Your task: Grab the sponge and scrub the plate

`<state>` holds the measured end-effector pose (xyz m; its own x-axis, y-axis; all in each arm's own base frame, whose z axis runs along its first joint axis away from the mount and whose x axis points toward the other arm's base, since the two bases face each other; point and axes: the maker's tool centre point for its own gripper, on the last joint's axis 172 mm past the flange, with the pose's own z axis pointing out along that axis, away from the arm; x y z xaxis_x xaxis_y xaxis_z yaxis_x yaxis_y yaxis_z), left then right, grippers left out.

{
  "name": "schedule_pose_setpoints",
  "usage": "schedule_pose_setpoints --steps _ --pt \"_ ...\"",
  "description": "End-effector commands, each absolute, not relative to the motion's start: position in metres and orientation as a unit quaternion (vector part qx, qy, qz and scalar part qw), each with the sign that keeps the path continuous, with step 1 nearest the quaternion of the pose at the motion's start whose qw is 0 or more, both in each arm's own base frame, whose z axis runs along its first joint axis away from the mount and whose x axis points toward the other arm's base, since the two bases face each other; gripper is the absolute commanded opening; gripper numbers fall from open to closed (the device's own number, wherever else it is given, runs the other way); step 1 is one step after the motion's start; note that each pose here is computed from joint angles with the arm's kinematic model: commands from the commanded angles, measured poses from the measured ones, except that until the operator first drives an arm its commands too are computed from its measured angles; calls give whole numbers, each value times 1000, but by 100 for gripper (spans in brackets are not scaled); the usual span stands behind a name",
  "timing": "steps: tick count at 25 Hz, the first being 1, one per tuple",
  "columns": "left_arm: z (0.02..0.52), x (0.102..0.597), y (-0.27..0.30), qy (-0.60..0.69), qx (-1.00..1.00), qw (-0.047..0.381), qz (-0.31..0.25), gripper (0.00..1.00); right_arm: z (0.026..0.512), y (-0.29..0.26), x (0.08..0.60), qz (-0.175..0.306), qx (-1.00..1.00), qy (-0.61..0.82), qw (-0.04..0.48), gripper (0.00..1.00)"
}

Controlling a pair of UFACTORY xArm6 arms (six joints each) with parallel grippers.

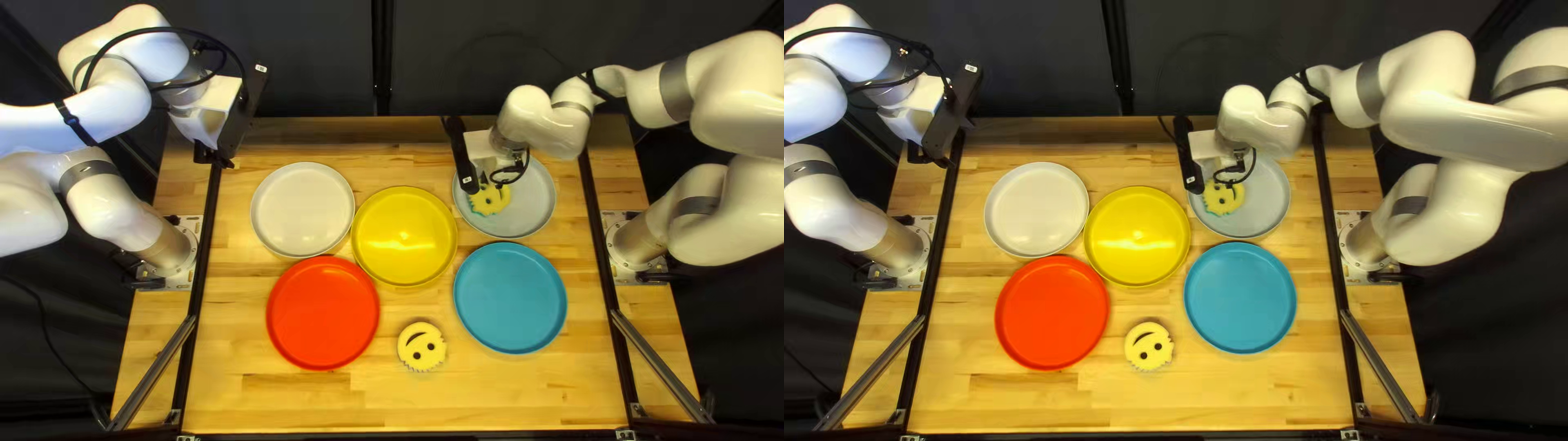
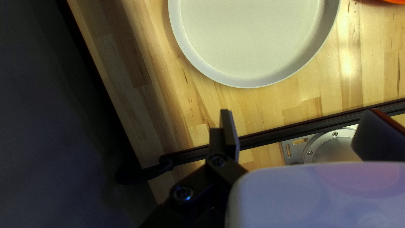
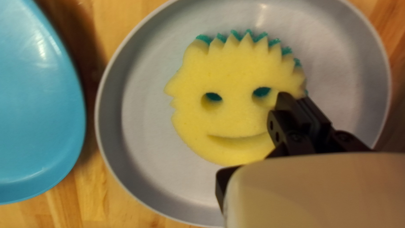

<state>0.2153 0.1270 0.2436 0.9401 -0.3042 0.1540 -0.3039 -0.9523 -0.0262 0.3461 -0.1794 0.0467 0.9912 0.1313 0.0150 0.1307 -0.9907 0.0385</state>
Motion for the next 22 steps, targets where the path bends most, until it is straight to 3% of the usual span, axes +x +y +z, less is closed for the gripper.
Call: schedule_pose_setpoints --steps 1,12,22 --pt "244 215 127 154 -985 1 -78 100 48 -174 344 14 997 69 20 0" --pt "244 215 127 154 -985 1 -78 100 51 -124 300 4 995 99 27 0" --pt "244 215 127 154 -985 1 -78 100 43 -133 283 -7 993 118 27 0"
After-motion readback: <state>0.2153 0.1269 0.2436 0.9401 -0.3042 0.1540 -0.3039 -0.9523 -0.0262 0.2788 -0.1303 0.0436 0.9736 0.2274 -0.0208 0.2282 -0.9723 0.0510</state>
